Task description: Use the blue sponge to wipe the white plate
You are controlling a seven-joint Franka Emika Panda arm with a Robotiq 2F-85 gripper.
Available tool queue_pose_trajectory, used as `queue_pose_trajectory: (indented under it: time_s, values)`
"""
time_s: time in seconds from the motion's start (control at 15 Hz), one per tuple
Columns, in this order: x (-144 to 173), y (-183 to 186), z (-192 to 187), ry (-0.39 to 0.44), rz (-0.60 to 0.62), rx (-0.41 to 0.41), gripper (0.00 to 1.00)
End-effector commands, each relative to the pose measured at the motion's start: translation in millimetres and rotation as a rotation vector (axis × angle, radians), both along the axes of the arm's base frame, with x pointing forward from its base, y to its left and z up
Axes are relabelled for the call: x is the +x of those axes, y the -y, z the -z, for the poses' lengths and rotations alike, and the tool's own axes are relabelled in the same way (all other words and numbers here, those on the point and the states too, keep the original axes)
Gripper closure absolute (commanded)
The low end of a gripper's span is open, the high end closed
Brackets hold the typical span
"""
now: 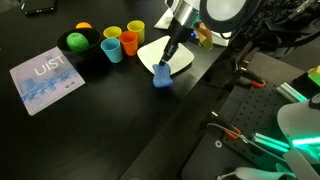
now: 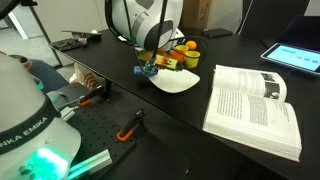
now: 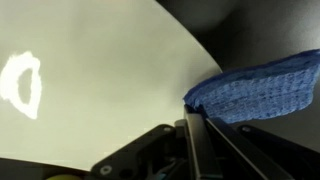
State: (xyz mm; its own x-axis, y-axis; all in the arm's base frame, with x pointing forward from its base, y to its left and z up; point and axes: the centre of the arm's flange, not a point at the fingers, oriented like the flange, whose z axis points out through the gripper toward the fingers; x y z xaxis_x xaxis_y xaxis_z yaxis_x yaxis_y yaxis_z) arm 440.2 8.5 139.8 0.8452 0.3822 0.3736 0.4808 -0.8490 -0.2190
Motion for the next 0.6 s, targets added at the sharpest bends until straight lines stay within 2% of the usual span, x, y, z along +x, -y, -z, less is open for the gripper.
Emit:
queue_pose_trajectory:
  time_s: [0.0, 0.53]
  values:
    - [10.4, 14.7, -4.1, 0.021, 0.007, -0.008, 0.99]
    - [19.4, 55.6, 39.0, -0.057, 0.1, -0.067, 0.99]
